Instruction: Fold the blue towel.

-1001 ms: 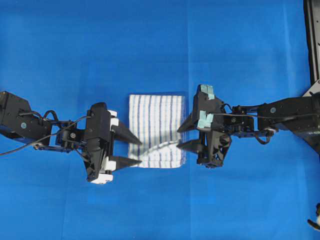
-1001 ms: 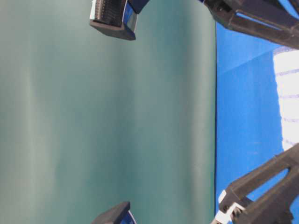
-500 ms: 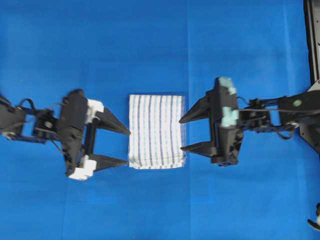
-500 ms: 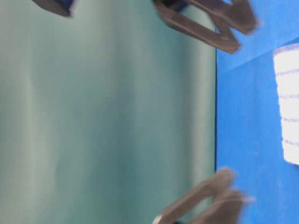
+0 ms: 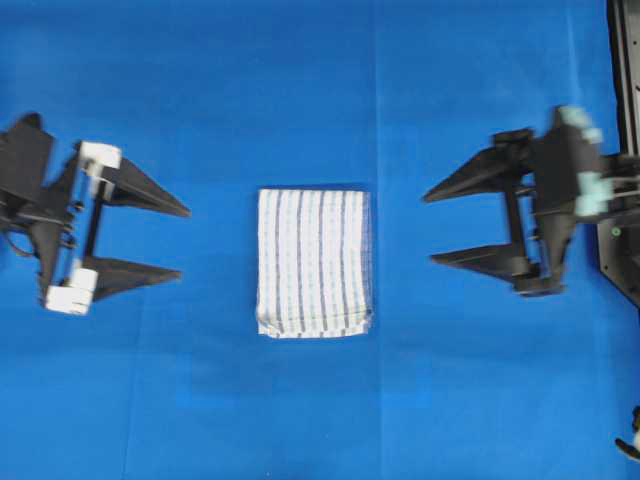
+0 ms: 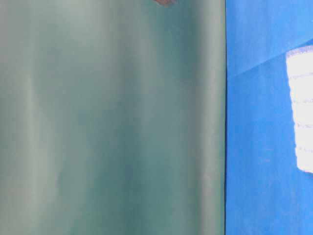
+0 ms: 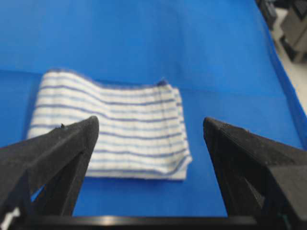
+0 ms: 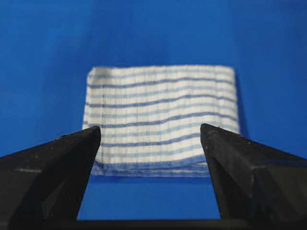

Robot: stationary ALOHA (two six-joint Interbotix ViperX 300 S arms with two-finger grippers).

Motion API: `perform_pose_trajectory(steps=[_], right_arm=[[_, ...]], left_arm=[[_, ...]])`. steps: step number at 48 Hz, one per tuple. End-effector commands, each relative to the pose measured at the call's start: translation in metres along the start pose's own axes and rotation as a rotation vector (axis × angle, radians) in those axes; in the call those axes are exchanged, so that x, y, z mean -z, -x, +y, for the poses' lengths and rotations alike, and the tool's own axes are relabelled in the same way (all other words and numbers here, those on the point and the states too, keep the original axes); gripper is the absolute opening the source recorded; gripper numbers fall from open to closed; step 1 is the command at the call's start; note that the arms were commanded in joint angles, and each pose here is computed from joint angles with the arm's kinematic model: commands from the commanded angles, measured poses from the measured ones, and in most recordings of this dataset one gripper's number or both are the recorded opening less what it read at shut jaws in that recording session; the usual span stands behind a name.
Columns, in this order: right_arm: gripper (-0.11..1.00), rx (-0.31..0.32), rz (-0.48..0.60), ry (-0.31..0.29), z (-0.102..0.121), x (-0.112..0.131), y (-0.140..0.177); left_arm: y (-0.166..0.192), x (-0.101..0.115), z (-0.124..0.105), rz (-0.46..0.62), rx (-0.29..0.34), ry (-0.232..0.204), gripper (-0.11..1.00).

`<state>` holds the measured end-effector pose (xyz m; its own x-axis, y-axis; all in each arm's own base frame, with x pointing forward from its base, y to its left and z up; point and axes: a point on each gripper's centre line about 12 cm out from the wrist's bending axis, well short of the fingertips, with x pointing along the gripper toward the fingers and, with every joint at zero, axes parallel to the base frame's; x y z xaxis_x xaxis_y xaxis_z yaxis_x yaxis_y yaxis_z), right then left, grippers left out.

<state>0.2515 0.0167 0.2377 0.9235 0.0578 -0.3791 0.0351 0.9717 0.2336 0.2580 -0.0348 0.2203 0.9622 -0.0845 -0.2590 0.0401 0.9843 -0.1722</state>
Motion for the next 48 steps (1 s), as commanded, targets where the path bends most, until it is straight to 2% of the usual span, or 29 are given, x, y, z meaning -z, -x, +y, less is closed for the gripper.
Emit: perform_pose_trajectory(steps=[1, 10, 17, 27, 36, 48], right_arm=[[0.88, -0.007, -0.043, 0.020, 0.000, -0.007, 0.016], [0.88, -0.005, -0.071, 0.084, -0.005, 0.004, 0.044], [0.88, -0.007, -0.102, 0.113, -0.009, 0.018, 0.060], [0.88, -0.005, -0.122, 0.116, -0.016, 0.042, 0.071], [0.87, 0.008, -0.113, 0.111, -0.022, 0.060, 0.069], [0.87, 0.018, -0.130, 0.108, -0.026, 0.071, 0.064]], left_arm=[[0.013, -0.007, 0.003, -0.047, -0.001, -0.011, 0.84], [0.041, -0.002, 0.006, -0.084, 0.003, -0.076, 0.84], [0.057, 0.005, 0.008, -0.096, 0.010, -0.108, 0.83], [0.072, 0.027, 0.015, -0.081, 0.001, -0.110, 0.83], [0.078, 0.044, 0.019, -0.069, -0.003, -0.109, 0.83], [0.082, 0.063, 0.024, -0.046, -0.013, -0.108, 0.83]])
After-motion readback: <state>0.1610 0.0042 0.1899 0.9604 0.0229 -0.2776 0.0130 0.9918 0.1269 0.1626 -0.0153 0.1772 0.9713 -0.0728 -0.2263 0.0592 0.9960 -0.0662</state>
